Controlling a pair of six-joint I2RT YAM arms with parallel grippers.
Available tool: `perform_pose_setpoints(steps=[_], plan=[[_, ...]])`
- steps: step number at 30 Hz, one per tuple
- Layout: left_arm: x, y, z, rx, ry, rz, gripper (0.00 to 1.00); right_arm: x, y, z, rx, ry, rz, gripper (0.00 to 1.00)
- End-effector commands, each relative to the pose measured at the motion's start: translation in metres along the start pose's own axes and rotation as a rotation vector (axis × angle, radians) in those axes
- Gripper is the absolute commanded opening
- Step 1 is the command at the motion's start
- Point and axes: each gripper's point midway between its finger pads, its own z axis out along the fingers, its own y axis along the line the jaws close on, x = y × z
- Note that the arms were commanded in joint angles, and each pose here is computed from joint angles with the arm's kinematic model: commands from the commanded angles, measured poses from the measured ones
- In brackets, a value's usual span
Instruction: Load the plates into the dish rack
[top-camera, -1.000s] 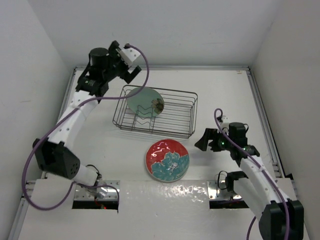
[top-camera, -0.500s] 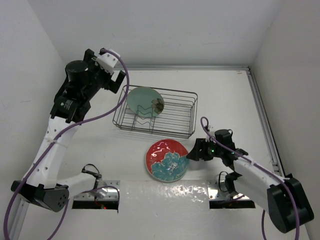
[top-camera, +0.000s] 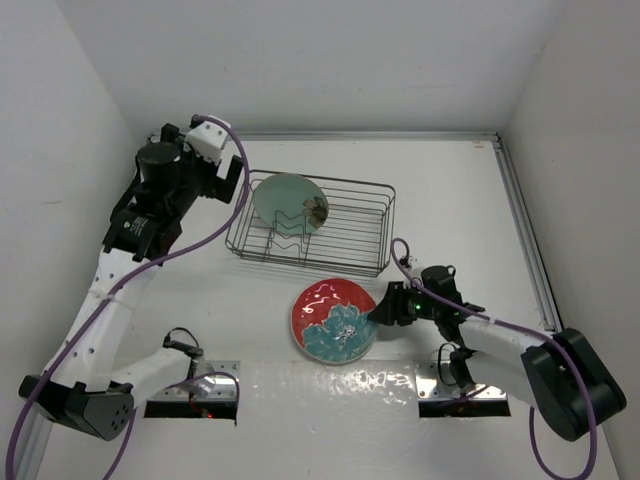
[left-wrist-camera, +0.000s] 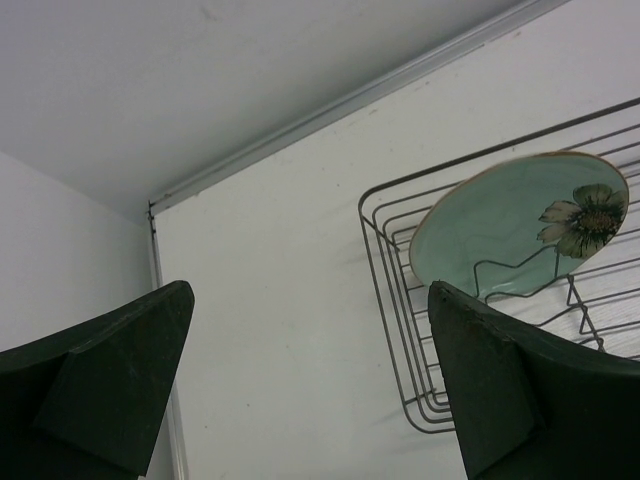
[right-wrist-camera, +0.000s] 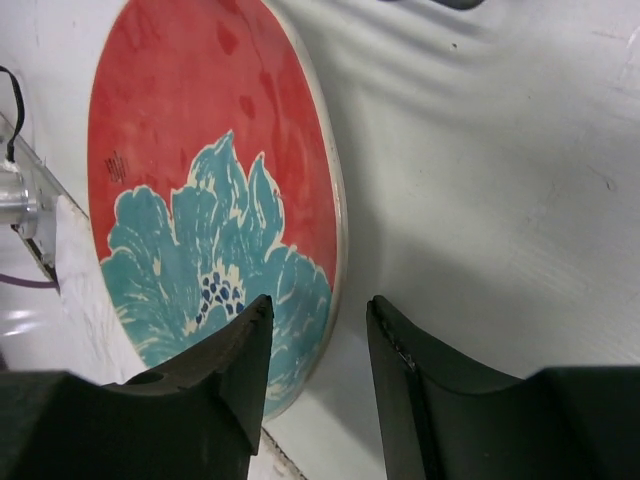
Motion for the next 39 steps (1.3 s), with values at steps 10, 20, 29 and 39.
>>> perform_pose_setpoints(steps=[10, 20, 29, 39], plan=[[-0.007, 0.004, 0.002, -0.036, -0.061, -0.060, 1.00, 0.020, -0.003, 0.011, 0.004, 0.058, 0.015, 0.06], [-0.002, 0.005, 0.008, -0.055, -0.058, -0.051, 1.00, -0.020, 0.043, 0.005, -0.041, 0.050, -0.372, 0.00], [-0.005, 0.006, 0.012, -0.059, -0.071, -0.056, 1.00, -0.073, 0.126, 0.012, -0.130, 0.024, -0.649, 0.00], [0.009, 0.036, 0.011, -0.235, -0.029, 0.013, 1.00, -0.163, 0.211, -0.002, -0.207, -0.213, -0.850, 0.00]])
